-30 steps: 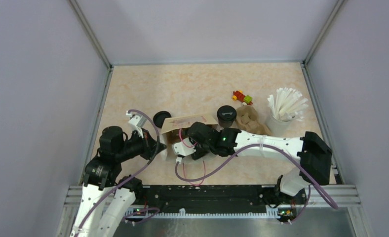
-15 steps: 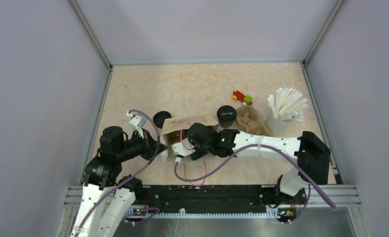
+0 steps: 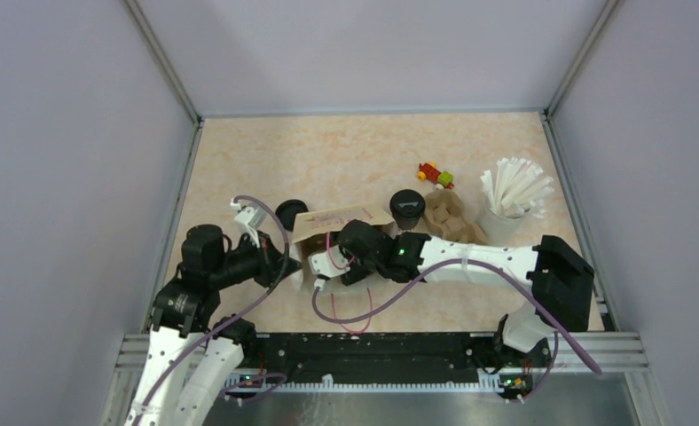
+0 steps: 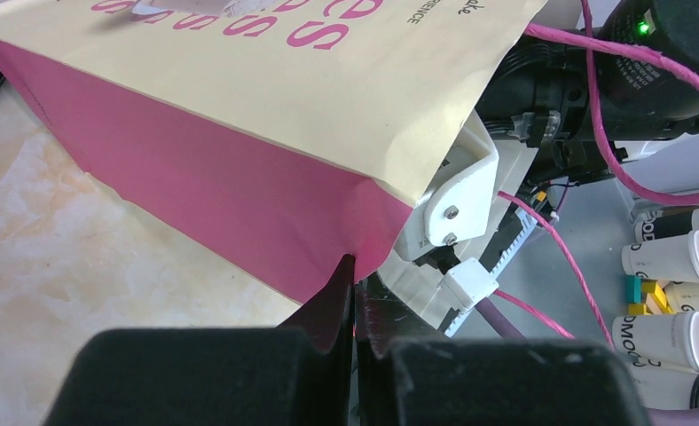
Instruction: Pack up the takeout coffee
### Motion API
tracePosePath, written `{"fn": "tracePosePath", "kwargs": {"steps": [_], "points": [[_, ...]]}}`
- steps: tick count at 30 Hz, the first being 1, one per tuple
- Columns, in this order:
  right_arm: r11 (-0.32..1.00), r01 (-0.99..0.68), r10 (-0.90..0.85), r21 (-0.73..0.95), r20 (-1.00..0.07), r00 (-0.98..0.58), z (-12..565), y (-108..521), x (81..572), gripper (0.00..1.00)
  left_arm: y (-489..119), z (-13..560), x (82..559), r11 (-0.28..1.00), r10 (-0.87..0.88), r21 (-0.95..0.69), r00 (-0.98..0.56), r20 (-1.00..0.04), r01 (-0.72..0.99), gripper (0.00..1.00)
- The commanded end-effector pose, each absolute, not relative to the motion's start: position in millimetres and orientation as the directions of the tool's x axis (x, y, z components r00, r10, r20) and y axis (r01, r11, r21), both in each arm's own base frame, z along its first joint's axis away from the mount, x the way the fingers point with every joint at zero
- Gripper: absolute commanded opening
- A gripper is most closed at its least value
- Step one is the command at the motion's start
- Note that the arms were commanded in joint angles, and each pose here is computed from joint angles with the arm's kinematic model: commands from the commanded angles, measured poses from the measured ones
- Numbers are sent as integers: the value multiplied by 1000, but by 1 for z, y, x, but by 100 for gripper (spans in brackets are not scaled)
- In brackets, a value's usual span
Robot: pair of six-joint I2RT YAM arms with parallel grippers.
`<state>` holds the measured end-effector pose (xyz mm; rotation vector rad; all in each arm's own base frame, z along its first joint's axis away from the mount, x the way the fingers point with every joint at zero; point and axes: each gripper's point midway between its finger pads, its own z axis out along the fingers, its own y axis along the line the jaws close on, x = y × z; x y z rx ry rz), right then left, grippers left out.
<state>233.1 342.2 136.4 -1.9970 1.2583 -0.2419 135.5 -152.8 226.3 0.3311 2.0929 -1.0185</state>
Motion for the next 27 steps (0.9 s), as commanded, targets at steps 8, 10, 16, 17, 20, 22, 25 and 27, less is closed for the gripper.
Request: {"fn": "tracePosePath", "kwargs": {"steps": [8, 10, 16, 17, 20, 22, 25, 27], "points": [[-213, -731, -859, -649, -231, 456, 125, 335, 238, 70, -157, 238, 140, 624, -88, -544, -641, -763, 561, 2], [-208, -727, -854, -654, -240, 461, 132, 338, 239, 71, -156, 238, 141, 627, -94, -546, -641, -762, 556, 2], [-203, -719, -837, -665, -263, 480, 145, 345, 240, 76, -157, 237, 143, 629, -94, -551, -651, -753, 548, 2], [-200, -716, -834, -668, -268, 482, 146, 346, 240, 76, -156, 237, 143, 631, -94, -550, -650, -754, 547, 2], [-205, -722, -829, -661, -275, 487, 148, 348, 239, 77, -156, 238, 144, 632, -96, -549, -648, -756, 547, 2], [-209, -722, -827, -660, -275, 491, 148, 349, 239, 78, -156, 238, 145, 633, -95, -548, -648, -756, 547, 2], [-210, -718, -824, -663, -275, 495, 152, 351, 241, 80, -155, 237, 146, 642, -94, -543, -647, -757, 542, 2], [-209, -718, -822, -664, -278, 497, 154, 353, 242, 82, -155, 238, 147, 642, -97, -543, -645, -758, 542, 2]]}}
